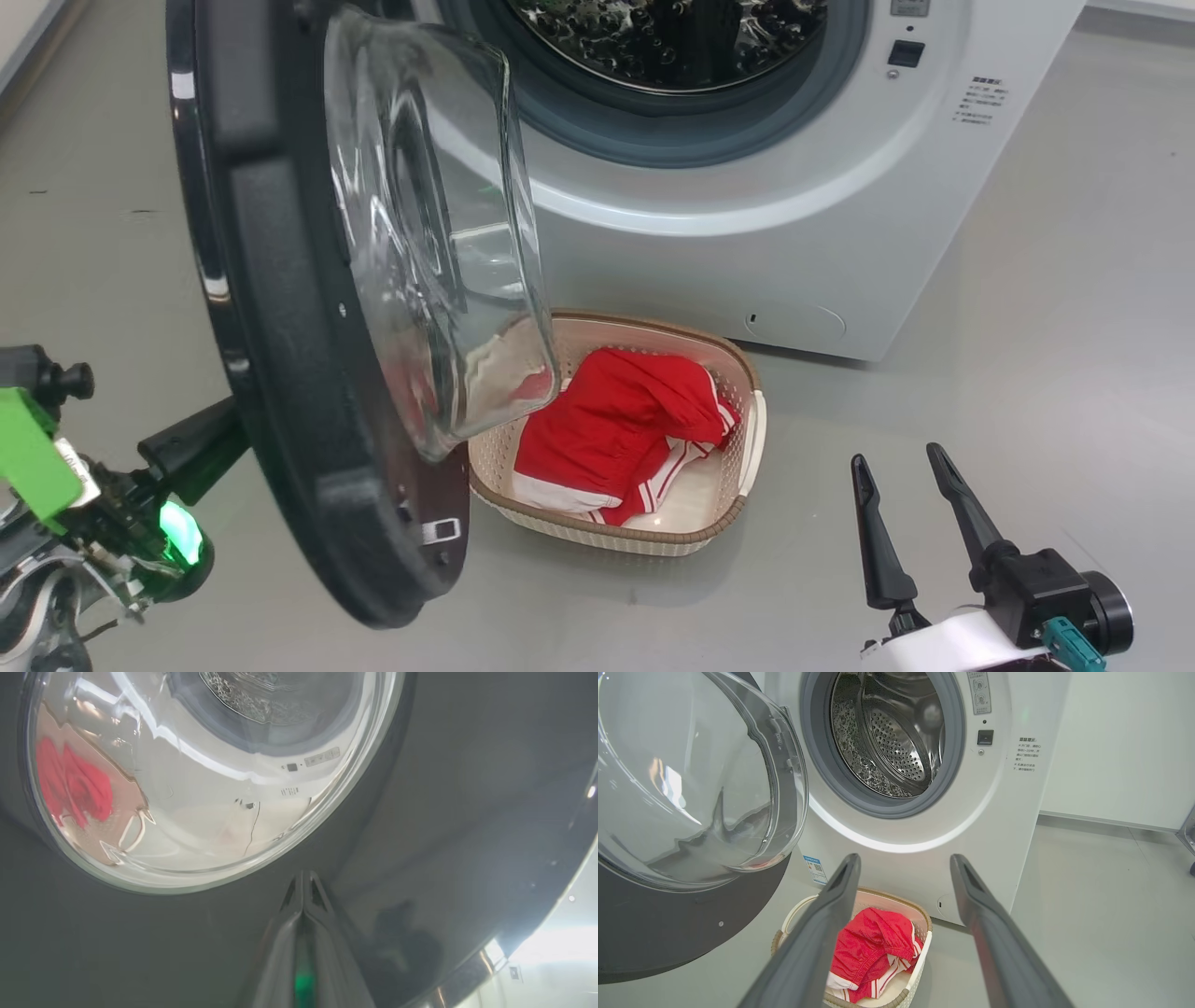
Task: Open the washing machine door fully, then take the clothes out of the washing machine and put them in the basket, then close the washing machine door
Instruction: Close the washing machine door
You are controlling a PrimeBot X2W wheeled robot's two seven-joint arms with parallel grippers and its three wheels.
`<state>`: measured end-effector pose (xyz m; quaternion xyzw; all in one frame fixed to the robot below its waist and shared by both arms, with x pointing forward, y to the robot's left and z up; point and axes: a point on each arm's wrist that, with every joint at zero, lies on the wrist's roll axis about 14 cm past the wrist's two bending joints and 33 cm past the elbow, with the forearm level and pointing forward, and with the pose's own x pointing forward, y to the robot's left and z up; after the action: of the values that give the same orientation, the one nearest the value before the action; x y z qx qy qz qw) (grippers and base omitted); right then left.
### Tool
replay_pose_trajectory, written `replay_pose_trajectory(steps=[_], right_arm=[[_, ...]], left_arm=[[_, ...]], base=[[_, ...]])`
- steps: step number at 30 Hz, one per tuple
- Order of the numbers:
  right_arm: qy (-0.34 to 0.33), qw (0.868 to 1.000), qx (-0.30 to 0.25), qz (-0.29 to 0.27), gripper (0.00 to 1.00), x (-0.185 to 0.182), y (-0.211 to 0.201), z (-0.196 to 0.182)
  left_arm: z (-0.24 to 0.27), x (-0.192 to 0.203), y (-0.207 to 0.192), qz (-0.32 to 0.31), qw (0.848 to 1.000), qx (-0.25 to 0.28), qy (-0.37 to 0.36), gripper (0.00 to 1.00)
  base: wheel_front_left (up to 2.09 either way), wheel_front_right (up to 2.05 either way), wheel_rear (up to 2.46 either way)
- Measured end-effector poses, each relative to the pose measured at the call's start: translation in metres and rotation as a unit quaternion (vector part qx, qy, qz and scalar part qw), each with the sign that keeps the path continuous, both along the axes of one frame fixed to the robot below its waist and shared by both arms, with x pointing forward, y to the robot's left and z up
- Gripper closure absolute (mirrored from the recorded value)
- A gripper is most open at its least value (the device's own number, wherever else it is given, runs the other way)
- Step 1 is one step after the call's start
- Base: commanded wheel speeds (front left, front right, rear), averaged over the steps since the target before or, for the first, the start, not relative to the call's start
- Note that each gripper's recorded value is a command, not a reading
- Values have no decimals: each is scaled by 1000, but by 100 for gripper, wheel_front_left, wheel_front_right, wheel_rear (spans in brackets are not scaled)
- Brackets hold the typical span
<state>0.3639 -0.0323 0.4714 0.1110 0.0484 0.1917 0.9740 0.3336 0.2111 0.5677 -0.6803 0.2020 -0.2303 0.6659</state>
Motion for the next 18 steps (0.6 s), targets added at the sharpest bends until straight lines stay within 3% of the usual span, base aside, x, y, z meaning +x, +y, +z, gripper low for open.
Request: replay_pose_trajectory(steps=[6,18], right_arm=[[1,1000,2,-23,0,2,-12,0],[10,996,8,-88,0,3,-48,-4]], left_arm=[[8,9,-36,-66,998,-12,-20,100],[7,39,-87,-136,989,-48,-23,100]], base=[[0,0,0],[0,0,0]])
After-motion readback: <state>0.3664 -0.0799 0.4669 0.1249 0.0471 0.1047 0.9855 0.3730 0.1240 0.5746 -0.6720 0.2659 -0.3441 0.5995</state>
